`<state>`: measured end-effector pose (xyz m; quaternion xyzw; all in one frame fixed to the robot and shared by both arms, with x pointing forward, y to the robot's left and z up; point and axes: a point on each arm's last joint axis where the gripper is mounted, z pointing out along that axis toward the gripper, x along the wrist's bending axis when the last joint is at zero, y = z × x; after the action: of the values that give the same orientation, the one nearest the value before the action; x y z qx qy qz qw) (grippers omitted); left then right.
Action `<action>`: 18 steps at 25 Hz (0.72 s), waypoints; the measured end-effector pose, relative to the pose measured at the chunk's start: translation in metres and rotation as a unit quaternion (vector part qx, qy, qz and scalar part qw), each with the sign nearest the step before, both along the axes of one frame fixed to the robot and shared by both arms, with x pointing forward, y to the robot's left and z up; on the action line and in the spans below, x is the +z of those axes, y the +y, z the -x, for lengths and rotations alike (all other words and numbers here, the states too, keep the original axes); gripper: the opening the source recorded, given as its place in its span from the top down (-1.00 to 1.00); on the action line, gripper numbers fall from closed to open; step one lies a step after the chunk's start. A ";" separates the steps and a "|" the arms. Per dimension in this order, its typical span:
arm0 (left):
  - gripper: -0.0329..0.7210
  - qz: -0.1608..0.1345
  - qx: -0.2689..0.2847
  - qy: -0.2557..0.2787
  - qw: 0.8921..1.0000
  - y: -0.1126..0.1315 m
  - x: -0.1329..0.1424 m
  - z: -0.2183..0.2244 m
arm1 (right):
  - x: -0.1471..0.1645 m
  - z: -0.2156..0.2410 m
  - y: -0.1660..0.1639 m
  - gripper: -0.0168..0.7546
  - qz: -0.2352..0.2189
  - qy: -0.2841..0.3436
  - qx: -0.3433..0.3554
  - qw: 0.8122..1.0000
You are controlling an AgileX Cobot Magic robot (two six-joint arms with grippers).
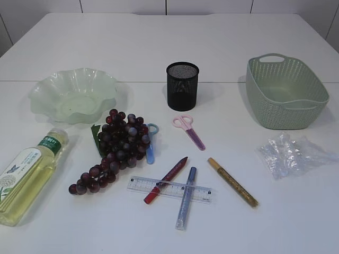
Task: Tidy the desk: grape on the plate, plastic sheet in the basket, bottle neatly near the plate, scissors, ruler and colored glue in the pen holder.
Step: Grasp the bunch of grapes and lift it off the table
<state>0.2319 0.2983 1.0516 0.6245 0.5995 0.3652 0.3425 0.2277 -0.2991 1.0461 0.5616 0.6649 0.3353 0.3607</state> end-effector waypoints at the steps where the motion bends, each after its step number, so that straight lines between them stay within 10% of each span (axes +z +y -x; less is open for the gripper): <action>1: -0.53 0.000 0.000 0.000 1.000 0.000 0.000 0.000 | 0.000 0.000 0.000 -0.46 0.000 0.000 0.000 1.000; 18: -0.41 0.000 0.000 0.000 1.000 0.000 0.000 0.000 | 0.000 0.000 0.000 -0.46 0.000 0.000 0.000 1.000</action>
<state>0.2319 0.2983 1.0516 0.6245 0.5995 0.3652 0.3425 0.2277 -0.2991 1.0461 0.5616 0.6649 0.3353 0.3607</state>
